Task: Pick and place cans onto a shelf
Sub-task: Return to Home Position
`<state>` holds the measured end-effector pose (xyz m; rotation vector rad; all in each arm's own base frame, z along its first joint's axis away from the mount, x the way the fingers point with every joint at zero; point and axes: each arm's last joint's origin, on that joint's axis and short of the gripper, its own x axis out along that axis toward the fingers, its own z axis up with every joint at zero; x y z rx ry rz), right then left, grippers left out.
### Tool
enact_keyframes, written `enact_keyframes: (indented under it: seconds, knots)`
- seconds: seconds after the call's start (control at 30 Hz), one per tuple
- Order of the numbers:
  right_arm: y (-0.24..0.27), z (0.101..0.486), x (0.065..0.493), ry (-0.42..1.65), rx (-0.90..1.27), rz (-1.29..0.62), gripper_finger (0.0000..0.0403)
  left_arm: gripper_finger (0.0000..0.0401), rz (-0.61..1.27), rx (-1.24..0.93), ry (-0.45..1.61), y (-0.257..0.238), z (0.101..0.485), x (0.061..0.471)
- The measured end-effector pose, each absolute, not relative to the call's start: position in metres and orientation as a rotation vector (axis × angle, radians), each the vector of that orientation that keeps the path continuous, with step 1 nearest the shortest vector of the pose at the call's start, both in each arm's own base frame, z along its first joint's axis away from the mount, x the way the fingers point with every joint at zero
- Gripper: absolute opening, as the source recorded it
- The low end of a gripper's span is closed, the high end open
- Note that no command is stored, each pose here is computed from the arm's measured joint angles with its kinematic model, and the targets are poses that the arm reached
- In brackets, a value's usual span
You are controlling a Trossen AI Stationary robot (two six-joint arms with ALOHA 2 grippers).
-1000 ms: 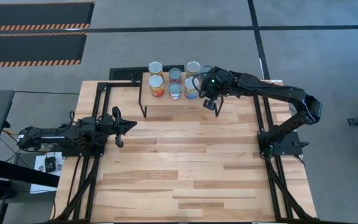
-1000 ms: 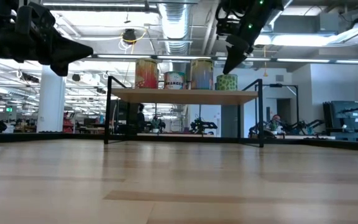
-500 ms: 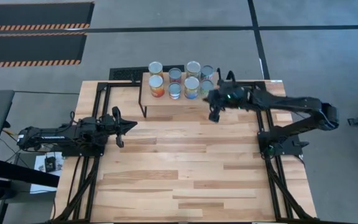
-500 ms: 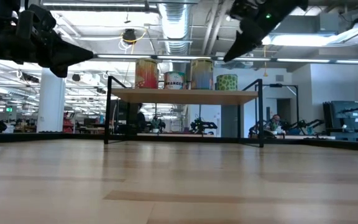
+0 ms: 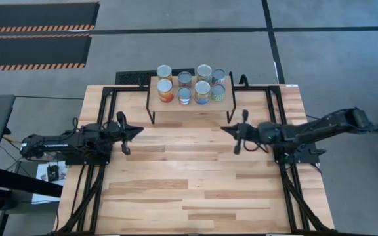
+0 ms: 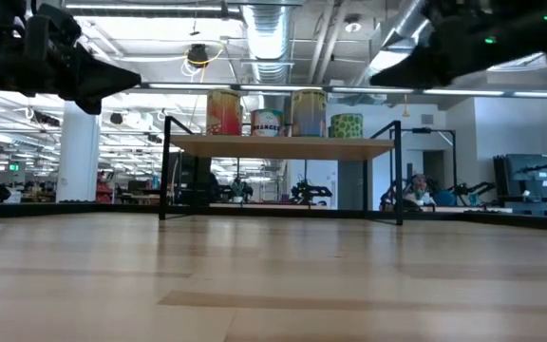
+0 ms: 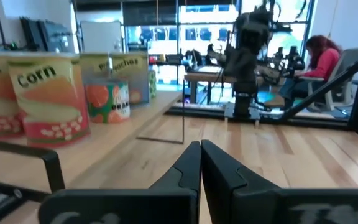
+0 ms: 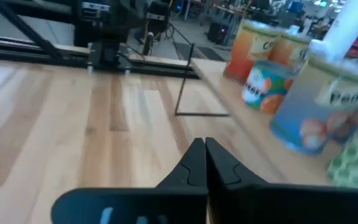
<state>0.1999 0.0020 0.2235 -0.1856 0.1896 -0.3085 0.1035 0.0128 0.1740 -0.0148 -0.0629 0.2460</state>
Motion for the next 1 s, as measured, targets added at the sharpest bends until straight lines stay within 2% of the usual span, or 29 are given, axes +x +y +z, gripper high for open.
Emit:
enact_keyframes:
  seconds: [0.33,0.57,0.7,1.0]
  knots:
    - [0.004,0.194,0.147,0.139,-0.079,-0.233,0.0002,0.0,0.268,0.006,-0.074,0.013,0.173,0.096]
    - [-0.011,0.185,0.12,0.069,-0.062,-0.232,0.0001,0.0,0.273,0.002,-0.067,0.013,0.172,0.096]
    - [-0.018,0.167,0.106,0.016,-0.05,-0.265,0.0001,0.0,0.274,0.001,-0.066,0.013,0.172,0.096]
    - [-0.027,0.169,0.094,-0.027,-0.053,-0.317,0.0001,0.0,0.252,-0.007,-0.057,0.012,0.171,0.096]
